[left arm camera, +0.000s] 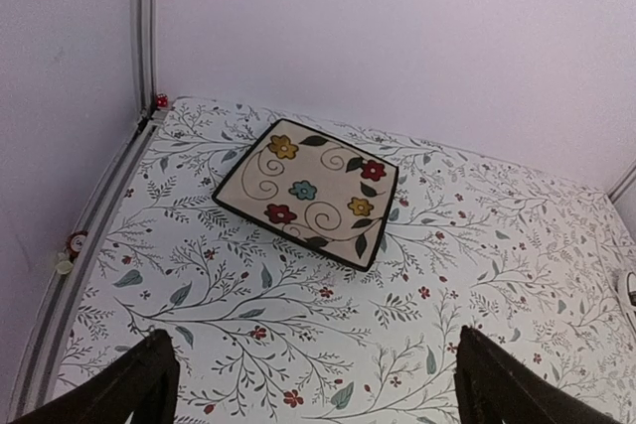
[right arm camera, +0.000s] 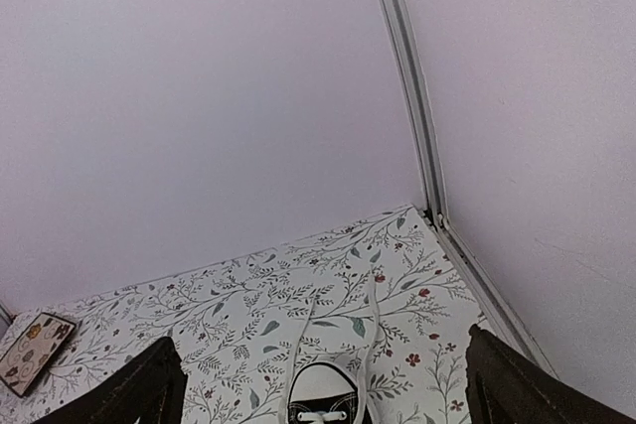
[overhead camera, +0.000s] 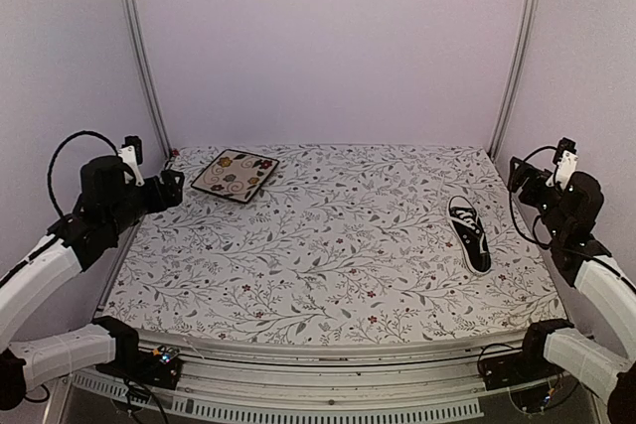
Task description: Tie the shoes
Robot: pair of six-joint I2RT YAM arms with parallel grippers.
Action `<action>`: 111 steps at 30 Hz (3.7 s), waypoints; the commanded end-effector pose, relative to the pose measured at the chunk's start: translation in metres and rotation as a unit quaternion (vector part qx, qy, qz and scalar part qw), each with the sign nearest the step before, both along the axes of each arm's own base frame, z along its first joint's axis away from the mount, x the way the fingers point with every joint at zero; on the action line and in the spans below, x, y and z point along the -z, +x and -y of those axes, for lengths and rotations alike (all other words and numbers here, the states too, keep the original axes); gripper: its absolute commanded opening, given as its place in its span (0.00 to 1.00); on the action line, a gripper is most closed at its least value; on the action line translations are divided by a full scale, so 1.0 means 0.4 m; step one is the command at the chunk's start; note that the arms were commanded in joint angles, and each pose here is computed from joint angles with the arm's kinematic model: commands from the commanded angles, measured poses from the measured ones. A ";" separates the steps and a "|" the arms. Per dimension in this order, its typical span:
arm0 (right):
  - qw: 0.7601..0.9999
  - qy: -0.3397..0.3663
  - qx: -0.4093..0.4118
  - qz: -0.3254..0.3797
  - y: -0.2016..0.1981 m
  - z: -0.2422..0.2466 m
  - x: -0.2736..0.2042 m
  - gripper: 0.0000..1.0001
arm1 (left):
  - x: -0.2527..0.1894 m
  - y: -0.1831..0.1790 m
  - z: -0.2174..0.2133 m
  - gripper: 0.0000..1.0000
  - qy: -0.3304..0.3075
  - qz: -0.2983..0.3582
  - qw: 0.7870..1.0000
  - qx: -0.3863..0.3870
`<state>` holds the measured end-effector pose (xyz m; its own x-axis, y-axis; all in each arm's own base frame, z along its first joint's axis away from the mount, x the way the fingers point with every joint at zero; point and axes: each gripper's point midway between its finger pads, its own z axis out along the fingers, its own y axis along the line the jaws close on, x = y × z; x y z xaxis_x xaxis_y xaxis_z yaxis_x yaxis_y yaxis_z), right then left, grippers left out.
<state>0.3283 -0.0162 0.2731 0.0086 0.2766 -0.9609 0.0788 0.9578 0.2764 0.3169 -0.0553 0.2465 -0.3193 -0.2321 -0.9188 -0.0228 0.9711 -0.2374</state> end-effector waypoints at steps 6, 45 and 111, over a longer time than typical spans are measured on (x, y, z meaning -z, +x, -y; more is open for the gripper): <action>0.997 0.045 0.015 -0.063 -0.057 0.008 0.004 0.99 | -0.076 0.012 -0.003 0.97 0.002 0.012 1.000 -0.002; 0.869 0.074 0.027 -0.489 0.000 -0.102 0.553 0.61 | -0.105 0.097 -0.011 0.97 0.099 -0.008 0.992 0.074; 0.843 0.183 -0.200 -0.465 -0.174 -0.679 0.473 0.69 | 0.024 0.142 0.011 0.96 0.111 -0.079 0.987 0.090</action>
